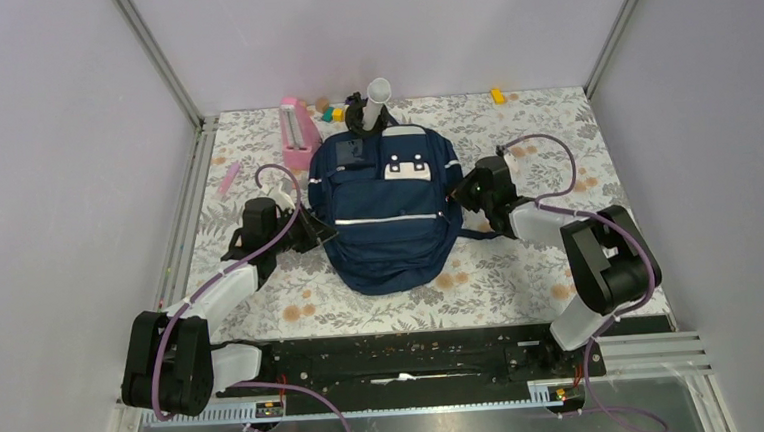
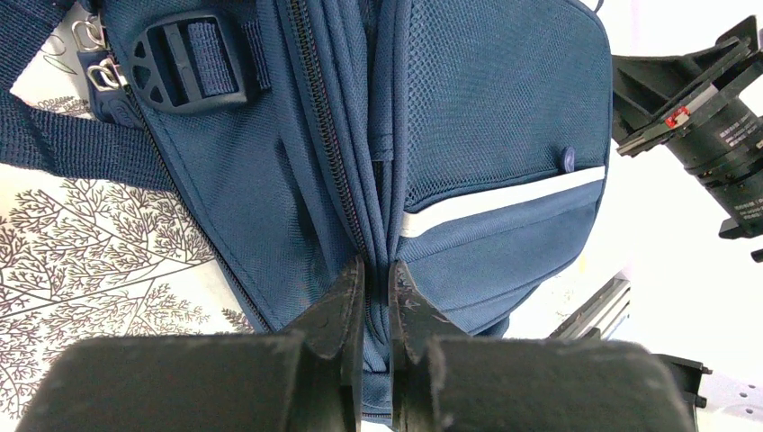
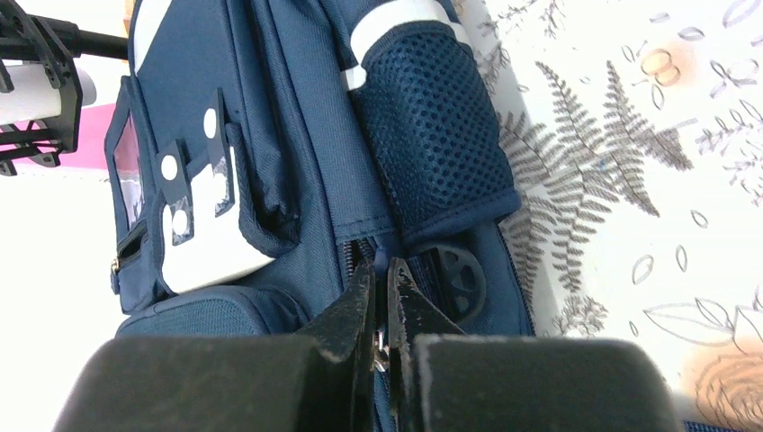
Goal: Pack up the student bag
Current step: Zip the student bag at the center of the board.
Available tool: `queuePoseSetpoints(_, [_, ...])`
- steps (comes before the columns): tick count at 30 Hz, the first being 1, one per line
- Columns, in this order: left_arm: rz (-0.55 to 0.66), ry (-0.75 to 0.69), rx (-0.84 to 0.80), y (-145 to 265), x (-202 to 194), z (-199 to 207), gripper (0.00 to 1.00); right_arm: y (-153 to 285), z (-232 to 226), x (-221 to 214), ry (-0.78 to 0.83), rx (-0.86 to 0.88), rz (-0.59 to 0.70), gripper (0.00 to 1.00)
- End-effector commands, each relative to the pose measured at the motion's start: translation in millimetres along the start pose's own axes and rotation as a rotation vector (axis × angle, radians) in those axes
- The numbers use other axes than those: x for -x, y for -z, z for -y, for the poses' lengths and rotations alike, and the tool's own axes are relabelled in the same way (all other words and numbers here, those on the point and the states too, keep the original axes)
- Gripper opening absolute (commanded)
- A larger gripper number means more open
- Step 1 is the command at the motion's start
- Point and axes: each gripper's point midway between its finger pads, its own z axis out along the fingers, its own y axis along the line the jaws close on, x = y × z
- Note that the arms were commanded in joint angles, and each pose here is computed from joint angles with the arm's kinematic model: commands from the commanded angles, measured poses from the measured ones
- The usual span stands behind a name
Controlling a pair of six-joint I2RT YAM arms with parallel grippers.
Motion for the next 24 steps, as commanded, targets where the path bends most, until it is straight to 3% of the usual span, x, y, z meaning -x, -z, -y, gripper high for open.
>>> queuePoseSetpoints(1, [0.124,-0.05,0.028,2,35,-6,0.0,-13,-27,65,0.034,0.019,0.19,0.0])
queuePoseSetpoints(9, [0.119,-0.046,0.021,2,32,-5,0.0,-15,-31,74,0.035,0.02,0.21,0.01])
queuePoseSetpoints(13, [0.118,-0.046,0.014,3,32,-3,0.0,-14,-31,87,0.066,0.015,0.227,0.09])
queuePoseSetpoints(19, [0.116,-0.045,-0.012,6,35,6,0.0,12,-37,90,0.189,0.069,0.219,0.44])
queuePoseSetpoints(24, [0.093,-0.029,-0.038,7,34,14,0.0,42,-47,61,0.336,0.204,0.104,0.56])
